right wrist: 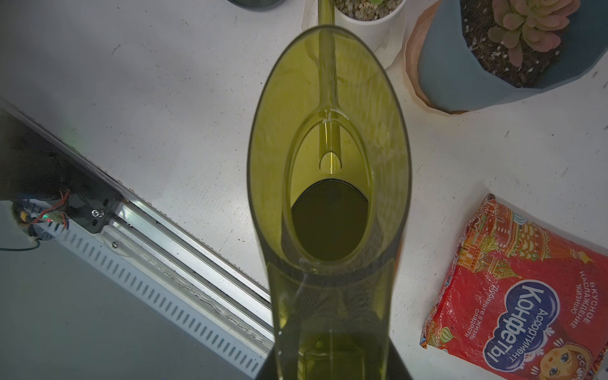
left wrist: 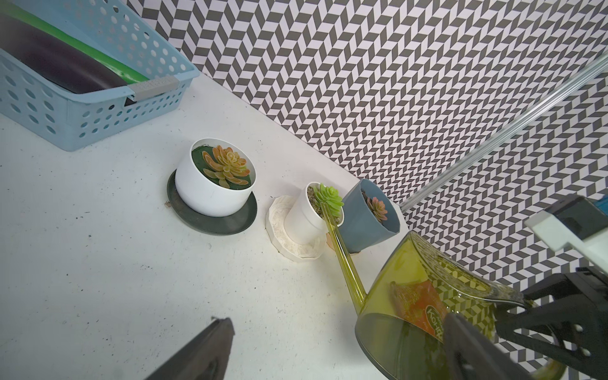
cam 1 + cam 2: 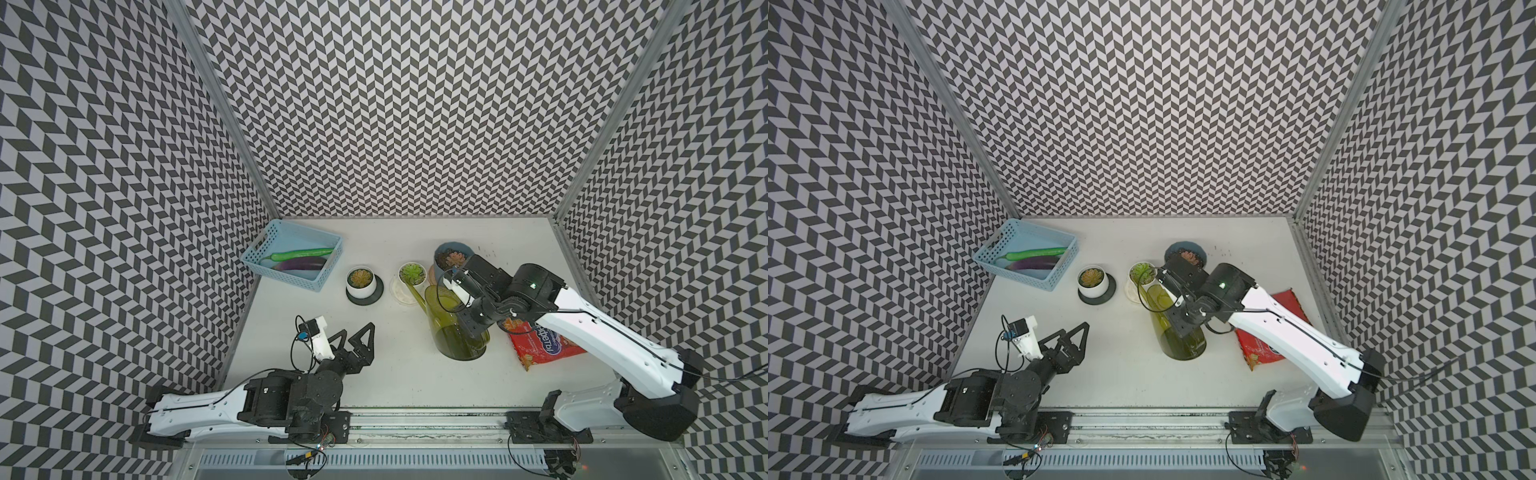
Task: Water the succulent around the soil edge
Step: Water the soil of the potted plant with water.
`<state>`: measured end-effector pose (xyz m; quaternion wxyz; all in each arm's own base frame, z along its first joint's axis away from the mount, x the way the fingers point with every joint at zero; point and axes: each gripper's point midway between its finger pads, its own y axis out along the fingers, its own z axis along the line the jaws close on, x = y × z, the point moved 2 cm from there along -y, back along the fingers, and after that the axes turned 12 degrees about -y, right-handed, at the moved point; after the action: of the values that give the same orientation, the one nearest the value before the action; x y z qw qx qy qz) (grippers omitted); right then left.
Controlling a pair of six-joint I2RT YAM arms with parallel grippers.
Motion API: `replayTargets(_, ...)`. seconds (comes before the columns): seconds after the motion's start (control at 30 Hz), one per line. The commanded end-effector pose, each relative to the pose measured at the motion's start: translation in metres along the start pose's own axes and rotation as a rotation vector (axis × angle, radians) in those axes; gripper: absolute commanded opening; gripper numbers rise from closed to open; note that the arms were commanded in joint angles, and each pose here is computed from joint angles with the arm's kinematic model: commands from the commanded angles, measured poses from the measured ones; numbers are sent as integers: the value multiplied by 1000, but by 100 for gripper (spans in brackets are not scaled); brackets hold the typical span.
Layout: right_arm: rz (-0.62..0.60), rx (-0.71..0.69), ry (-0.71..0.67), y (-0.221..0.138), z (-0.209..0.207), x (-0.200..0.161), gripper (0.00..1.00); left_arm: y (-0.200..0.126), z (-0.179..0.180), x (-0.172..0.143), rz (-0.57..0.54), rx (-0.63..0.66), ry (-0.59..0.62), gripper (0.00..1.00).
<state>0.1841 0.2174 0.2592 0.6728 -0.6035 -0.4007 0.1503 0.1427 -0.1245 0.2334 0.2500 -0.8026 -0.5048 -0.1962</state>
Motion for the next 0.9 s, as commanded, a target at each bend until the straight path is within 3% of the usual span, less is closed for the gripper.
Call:
replayTargets(0.0,-62,13,1,-7,1,8,0,1,-2,-1,-1,-4,10,100)
replayTargets(0.87,-86,6,46,-16,-4,-17,0,4,-11,-8,22,-8,23,100)
